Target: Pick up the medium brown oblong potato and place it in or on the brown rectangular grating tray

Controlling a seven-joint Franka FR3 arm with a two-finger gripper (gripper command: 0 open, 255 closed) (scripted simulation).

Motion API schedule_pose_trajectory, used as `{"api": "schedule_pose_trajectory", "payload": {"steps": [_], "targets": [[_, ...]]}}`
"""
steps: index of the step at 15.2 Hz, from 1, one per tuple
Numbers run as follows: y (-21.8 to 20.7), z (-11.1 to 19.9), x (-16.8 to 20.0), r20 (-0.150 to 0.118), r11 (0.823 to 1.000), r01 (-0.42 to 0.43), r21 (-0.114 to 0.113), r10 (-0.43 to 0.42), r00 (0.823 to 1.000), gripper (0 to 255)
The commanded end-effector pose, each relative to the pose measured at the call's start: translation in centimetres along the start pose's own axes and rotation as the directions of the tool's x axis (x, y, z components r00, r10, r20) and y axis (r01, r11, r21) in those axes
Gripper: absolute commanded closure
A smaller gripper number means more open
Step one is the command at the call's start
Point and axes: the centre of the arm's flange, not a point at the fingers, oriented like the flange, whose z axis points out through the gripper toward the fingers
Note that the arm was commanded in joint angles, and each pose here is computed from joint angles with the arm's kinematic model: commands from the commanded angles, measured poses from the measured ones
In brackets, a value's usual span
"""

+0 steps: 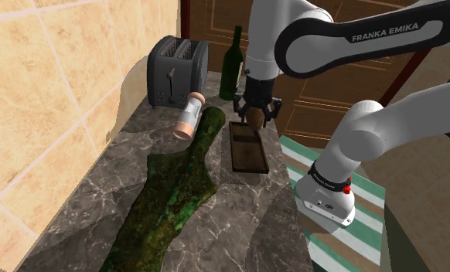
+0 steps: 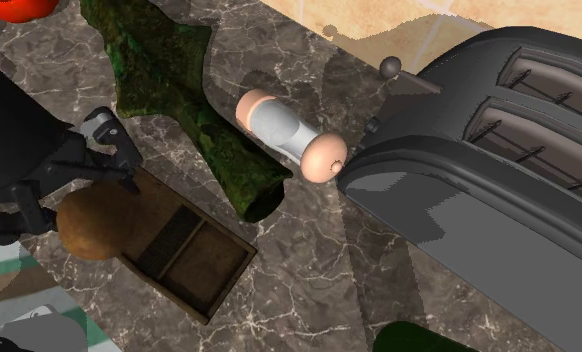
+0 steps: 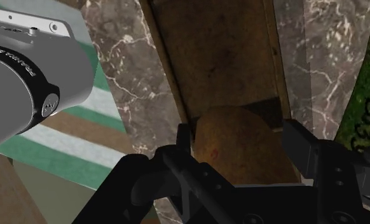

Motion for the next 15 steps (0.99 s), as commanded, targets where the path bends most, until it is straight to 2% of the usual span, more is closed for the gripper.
{"api": "schedule_pose_trajectory", "payload": {"steps": [1,9,15], "targets": [[0.0,1.0,0.0,0.0,1.0,0.0,0.001,0.0,1.0,255],[-0.5,5.5,-0.3,0.0,1.0,0.0,0.001,0.0,1.0,255],[-0.5,5.5,-0.3,0.0,1.0,0.0,0.001,0.0,1.0,255]]}}
